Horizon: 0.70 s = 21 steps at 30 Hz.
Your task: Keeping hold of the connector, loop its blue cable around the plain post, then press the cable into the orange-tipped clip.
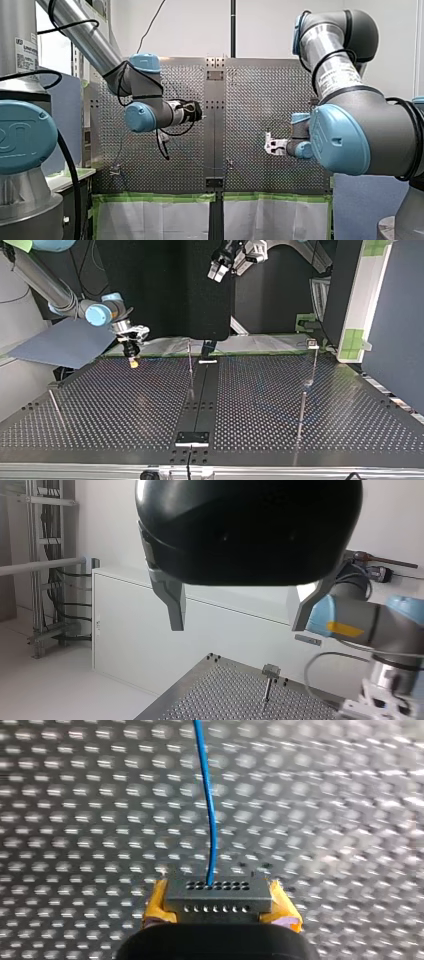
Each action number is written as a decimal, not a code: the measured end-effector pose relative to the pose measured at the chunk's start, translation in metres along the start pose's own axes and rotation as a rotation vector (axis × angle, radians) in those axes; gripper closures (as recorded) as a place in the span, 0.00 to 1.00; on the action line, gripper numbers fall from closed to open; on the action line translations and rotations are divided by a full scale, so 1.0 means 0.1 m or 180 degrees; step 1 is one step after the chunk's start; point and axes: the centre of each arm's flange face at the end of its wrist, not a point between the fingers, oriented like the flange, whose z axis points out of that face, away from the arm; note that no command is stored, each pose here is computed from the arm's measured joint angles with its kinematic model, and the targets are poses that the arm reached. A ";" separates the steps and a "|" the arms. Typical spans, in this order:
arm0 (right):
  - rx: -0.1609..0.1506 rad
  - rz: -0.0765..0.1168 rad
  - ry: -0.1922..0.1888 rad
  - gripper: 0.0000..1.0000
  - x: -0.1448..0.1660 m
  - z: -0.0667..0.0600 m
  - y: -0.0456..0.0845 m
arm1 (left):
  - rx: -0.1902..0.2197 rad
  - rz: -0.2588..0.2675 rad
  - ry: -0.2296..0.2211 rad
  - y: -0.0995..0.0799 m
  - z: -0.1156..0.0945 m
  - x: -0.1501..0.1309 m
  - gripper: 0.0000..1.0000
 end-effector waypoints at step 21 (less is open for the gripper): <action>-0.0475 0.0154 0.0420 1.00 1.25 -0.04 0.08 | 0.0082 -0.0021 0.0015 -0.02 0.02 0.00 0.00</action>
